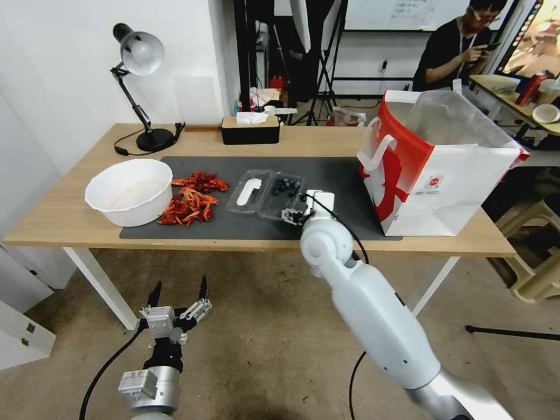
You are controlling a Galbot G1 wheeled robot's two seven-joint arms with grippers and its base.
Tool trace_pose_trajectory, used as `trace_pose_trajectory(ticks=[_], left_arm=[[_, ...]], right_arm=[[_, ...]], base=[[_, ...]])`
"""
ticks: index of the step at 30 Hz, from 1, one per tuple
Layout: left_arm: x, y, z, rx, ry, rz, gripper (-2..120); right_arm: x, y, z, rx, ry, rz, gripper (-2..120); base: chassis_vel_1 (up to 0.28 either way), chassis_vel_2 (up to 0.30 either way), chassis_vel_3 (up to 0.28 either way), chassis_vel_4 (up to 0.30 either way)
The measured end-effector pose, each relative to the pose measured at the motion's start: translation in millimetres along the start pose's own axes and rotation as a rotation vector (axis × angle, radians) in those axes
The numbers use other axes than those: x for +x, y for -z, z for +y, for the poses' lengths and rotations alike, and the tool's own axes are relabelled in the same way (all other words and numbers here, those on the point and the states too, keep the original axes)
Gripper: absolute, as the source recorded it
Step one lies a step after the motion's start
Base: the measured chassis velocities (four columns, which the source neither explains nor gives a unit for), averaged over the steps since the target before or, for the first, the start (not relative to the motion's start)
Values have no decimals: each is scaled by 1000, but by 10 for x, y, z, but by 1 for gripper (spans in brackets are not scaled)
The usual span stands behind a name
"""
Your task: Close the takeout container lid, then place the container into the takeout bag.
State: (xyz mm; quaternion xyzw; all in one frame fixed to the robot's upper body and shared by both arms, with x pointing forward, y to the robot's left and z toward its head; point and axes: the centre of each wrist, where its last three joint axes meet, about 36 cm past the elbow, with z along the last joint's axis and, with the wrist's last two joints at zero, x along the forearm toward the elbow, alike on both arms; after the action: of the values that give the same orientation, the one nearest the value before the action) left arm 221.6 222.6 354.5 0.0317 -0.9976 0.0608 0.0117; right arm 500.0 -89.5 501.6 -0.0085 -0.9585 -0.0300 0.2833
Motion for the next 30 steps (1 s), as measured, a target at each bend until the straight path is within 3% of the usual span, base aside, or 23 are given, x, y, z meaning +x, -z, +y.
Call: trace_pose_trajectory(ticks=[11,14,17,18,22,26,29,30], left_arm=[[-5,-28,-54,9,-7,5,100],[-4,-28,-56,10,-6,5,100],[-2,-19,-80,20,-2,-1,100],[-2,-19,-80,20,-2,-1,100],[4,8,-130,36,-13,-6,100],[8,13,-139,39,-21,-6,100],[19,26,-142,47,-36,-5,100],[19,26,-142,47,-36,-5,100]], right_arm=[[85,-66,-258,35,38,-66,100],[155,-148,-375,61,91,-145,100],[265,-457,-640,120,169,-332,100],[265,-457,-640,120,169,-332,100],[572,-790,-990,148,267,-552,100],[722,-905,-1096,142,264,-596,100],[1132,-1303,-1317,130,261,-663,100],[1132,-1303,-1317,130,261,-663,100]], base=[[0,0,0,0],[0,0,0,0],[0,0,0,0],[0,0,0,0],[0,0,0,0],[0,0,0,0],[0,0,0,0],[0,0,0,0]])
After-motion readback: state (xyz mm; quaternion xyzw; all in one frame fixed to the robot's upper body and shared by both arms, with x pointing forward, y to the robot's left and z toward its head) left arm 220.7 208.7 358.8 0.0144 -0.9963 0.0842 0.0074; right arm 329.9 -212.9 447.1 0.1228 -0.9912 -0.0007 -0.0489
